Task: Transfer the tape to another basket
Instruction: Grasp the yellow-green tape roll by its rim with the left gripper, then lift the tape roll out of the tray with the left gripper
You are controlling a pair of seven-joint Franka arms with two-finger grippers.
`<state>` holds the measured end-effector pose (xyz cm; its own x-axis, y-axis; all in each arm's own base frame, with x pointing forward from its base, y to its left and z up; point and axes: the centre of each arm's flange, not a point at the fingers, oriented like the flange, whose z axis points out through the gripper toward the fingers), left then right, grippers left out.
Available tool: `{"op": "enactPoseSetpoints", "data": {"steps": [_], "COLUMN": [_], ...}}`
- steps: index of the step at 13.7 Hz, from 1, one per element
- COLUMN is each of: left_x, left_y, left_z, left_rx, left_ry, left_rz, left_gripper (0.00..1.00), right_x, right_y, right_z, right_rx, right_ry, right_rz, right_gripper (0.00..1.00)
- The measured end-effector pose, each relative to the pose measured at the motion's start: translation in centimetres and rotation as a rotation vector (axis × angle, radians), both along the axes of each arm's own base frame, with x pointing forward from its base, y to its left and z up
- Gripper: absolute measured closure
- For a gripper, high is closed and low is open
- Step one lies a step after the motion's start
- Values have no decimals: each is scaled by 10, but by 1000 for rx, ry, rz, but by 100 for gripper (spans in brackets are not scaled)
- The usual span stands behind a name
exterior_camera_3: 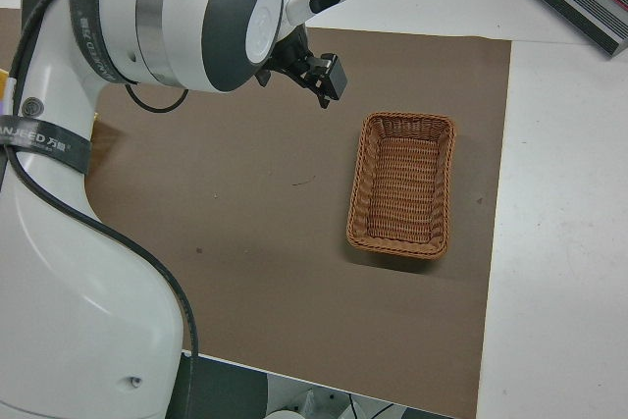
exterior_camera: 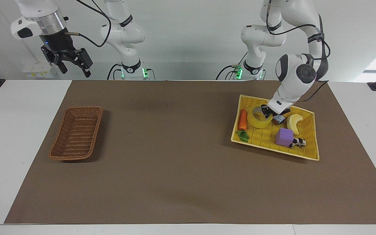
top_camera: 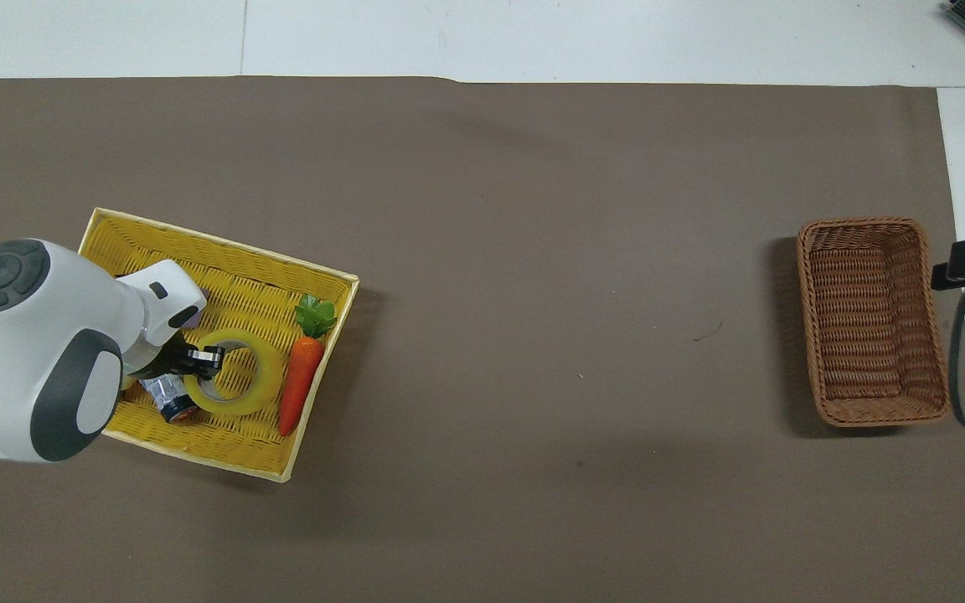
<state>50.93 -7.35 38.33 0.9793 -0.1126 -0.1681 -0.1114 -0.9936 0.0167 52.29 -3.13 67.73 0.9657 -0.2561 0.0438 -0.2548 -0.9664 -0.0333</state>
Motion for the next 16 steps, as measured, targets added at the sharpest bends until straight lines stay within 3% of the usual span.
{"op": "enactPoseSetpoints", "data": {"steps": [6, 11, 13, 16], "left_x": [25, 30, 31, 25], "left_y": [16, 12, 0, -56], "left_z": [103, 179, 196, 203], "left_rx": [-60, -46, -22, -19], "left_ry": [5, -38, -64, -99], "left_rz": [82, 200, 255, 308], "left_gripper": [78, 78, 78, 78], "right_x": [0, 0, 0, -5], "right_y": [0, 0, 0, -1], "right_z": [0, 0, 0, -4], "right_rx": [0, 0, 0, 3], "right_ry": [0, 0, 0, 46], "right_rz": [0, 0, 0, -1], "right_gripper": [0, 0, 0, 0]}}
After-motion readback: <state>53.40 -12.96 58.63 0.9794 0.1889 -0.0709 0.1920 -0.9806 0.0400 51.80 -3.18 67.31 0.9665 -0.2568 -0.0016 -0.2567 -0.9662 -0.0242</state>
